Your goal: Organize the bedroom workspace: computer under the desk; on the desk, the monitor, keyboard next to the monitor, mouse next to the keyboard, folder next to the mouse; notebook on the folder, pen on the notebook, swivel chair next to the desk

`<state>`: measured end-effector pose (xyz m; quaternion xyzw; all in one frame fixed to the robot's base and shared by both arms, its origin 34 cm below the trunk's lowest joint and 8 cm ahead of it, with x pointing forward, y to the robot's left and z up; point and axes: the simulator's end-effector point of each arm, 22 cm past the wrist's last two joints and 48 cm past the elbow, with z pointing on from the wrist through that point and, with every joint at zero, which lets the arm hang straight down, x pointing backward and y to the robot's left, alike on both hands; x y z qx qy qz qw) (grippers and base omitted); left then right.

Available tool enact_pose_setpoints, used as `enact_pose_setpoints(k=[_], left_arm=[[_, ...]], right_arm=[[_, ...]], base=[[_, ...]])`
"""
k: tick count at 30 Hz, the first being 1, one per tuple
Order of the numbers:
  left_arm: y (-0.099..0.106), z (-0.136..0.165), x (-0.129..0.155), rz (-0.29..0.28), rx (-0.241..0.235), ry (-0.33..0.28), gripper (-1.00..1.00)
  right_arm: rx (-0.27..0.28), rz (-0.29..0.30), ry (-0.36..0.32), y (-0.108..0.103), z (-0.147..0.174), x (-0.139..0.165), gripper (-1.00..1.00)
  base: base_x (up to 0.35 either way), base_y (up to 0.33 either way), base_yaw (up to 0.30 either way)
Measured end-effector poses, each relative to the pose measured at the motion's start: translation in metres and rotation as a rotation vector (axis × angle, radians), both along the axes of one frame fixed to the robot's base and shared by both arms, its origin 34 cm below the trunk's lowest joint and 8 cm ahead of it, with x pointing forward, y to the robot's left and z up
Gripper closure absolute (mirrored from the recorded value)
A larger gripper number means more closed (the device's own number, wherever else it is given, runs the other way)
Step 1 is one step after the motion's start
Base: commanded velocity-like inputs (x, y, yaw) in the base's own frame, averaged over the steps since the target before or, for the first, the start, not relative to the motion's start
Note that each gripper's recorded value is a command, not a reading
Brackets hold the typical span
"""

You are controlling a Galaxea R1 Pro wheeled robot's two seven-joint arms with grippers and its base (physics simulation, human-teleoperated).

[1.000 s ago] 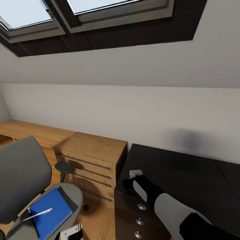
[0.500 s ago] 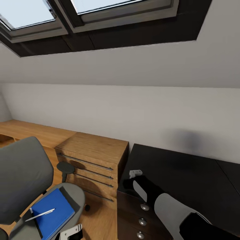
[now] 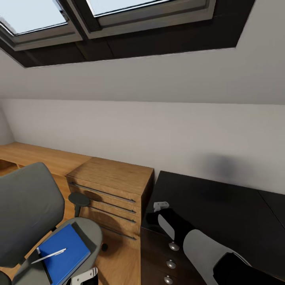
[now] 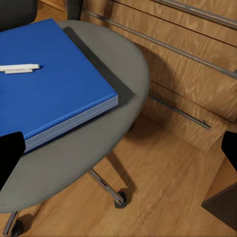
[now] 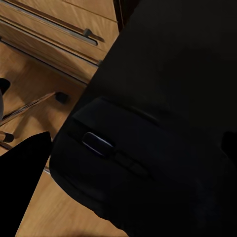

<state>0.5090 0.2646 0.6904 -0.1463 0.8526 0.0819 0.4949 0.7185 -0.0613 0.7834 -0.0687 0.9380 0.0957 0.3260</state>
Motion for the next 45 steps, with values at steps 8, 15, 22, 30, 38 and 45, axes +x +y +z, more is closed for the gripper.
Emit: enact_pose_setpoints(k=[8,15,22,30,38,45], left_arm=[[0.0,0.0,0.0,0.0,0.0,0.0,-1.0],[0.0,0.0,0.0,0.0,0.0,0.0,-1.0],[0.0,0.0,0.0,0.0,0.0,0.0,-1.0],[0.0,0.0,0.0,0.0,0.0,0.0,-1.0],[0.0,0.0,0.0,0.0,0.0,0.0,-1.0],[0.0,0.0,0.0,0.0,0.0,0.001,-1.0]], right_arm=[[-0.017,0.008,-0.009,-0.002,0.0,0.001,-1.0],[-0.019,0.009,-0.012,-0.002,0.001,0.002,-1.0],[-0.019,0.008,-0.013,-0.002,0.001,0.002,-1.0],[-0.018,0.006,-0.022,-0.002,0.002,0.004,-1.0],[-0.017,0.002,-0.033,-0.003,0.004,0.006,-1.0],[-0.024,-0.028,-0.089,-0.005,0.018,0.018,-1.0]], base=[[0.0,0.0,0.0],[0.0,0.0,0.0],[0.0,0.0,0.0],[0.0,0.0,0.0],[0.0,0.0,0.0],[0.0,0.0,0.0]])
